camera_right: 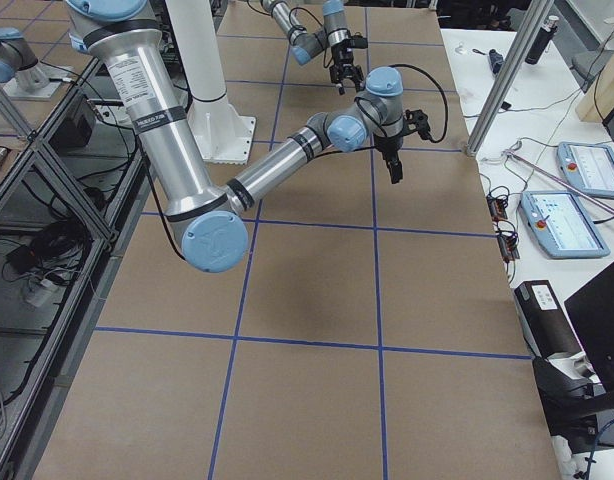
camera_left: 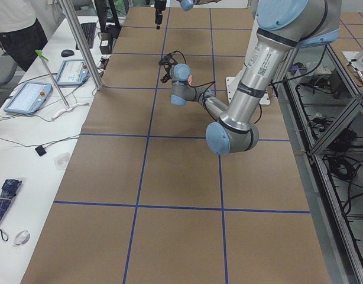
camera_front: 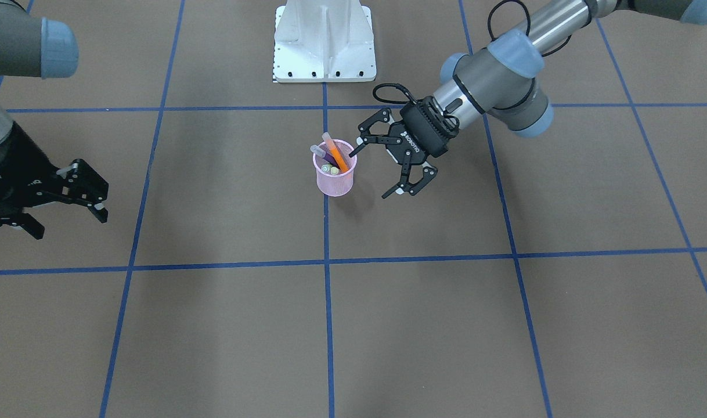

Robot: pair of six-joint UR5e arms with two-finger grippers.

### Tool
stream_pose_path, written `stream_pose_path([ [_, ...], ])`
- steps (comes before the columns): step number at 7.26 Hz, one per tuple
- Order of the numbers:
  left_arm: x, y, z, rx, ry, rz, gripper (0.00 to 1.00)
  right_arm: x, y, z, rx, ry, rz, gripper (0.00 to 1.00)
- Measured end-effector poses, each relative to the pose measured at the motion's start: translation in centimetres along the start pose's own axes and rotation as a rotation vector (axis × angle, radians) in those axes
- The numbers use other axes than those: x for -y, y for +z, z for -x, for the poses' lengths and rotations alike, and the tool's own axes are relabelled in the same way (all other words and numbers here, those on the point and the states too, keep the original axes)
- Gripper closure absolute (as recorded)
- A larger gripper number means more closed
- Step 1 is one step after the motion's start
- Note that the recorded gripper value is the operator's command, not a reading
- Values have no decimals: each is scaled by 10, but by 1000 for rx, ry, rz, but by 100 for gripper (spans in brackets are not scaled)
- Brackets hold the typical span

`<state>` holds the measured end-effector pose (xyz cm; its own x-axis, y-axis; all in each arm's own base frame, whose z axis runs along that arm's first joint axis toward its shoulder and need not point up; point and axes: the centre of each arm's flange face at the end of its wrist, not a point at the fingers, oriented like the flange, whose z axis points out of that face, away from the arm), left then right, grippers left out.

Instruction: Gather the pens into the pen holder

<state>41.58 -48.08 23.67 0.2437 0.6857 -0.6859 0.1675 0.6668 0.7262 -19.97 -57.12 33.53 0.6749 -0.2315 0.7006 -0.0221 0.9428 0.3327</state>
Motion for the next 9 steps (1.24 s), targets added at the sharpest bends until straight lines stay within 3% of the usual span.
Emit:
stream_pose_path([
  [2, 33, -83, 35, 151, -54, 203, 0, -33, 0, -94, -69, -73, 44, 0],
  [3, 22, -124, 65, 208, -32, 284, 0, -56, -6, -146, -99, -115, 69, 0],
  [5, -12, -220, 154, 286, 49, 416, 0, -116, -24, -242, -114, -149, 123, 0],
  [7, -44, -312, 235, 368, 55, 523, 0, -201, -32, -318, -135, -79, 184, 0],
  [9, -98, -396, 285, 439, -34, 580, 0, -258, -29, -348, -138, -2, 235, 0],
])
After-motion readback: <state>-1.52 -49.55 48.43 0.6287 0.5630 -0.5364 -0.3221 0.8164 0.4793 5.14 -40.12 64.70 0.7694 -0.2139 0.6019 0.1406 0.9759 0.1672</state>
